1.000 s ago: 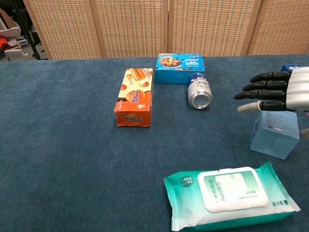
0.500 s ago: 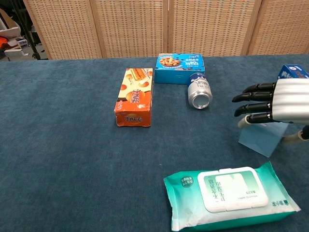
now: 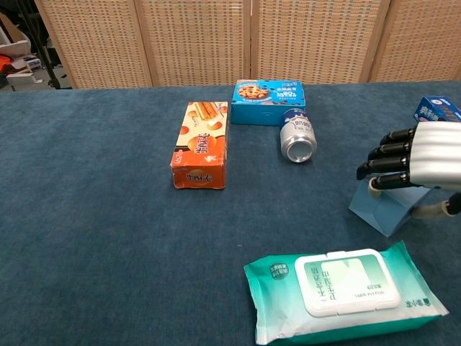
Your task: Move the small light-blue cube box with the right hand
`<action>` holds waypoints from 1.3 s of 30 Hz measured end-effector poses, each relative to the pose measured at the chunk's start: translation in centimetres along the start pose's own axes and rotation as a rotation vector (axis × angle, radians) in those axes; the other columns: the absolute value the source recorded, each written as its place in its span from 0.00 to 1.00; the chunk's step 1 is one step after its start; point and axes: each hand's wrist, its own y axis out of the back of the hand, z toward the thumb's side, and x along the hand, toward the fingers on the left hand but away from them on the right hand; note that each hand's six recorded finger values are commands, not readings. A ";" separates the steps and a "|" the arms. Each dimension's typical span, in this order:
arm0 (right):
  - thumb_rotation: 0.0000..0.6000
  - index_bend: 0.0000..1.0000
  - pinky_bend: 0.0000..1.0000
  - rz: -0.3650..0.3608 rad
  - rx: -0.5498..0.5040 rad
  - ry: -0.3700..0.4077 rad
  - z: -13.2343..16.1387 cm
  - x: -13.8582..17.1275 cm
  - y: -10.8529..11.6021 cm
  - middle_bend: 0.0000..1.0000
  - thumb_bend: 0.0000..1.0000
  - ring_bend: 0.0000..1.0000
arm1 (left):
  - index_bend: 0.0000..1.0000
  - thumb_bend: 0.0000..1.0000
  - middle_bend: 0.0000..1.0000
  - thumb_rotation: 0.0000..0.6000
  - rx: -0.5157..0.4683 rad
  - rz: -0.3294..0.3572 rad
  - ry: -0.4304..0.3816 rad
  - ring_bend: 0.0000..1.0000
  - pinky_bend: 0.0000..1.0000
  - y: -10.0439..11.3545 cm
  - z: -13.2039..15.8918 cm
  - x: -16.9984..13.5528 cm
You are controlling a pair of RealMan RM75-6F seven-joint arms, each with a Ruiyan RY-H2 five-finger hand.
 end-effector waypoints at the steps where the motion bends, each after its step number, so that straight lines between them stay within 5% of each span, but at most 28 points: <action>1: 1.00 0.46 0.36 -0.012 -0.013 -0.009 -0.1 0.0 0.2 0.48 0.67 0.32 | 0.00 0.00 0.00 1.00 0.000 0.001 0.000 0.00 0.00 0.0 0.0 0.0; 10: 1.00 0.48 0.36 -0.173 -0.300 -0.178 -1.8 0.7 2.4 0.49 0.67 0.33 | 0.00 0.00 0.00 1.00 -0.004 0.000 -0.006 0.00 0.00 0.1 0.1 -0.1; 20: 1.00 0.48 0.36 -0.337 -0.857 -0.480 -3.0 2.8 1.8 0.49 0.67 0.33 | 0.00 0.00 0.00 1.00 -0.011 -0.006 -0.021 0.00 0.00 0.1 0.3 -0.4; 29: 1.00 0.48 0.36 -0.311 -1.001 -0.620 -1.9 3.5 -1.8 0.49 0.67 0.33 | 0.00 0.00 0.00 1.00 -0.010 -0.009 -0.023 0.00 0.00 0.0 0.3 -0.4; 39: 1.00 0.48 0.36 -0.265 -1.040 -0.677 -1.1 3.9 -4.4 0.46 0.67 0.33 | 0.00 0.00 0.00 1.00 -0.004 -0.017 -0.020 0.00 0.00 -0.2 0.4 -0.3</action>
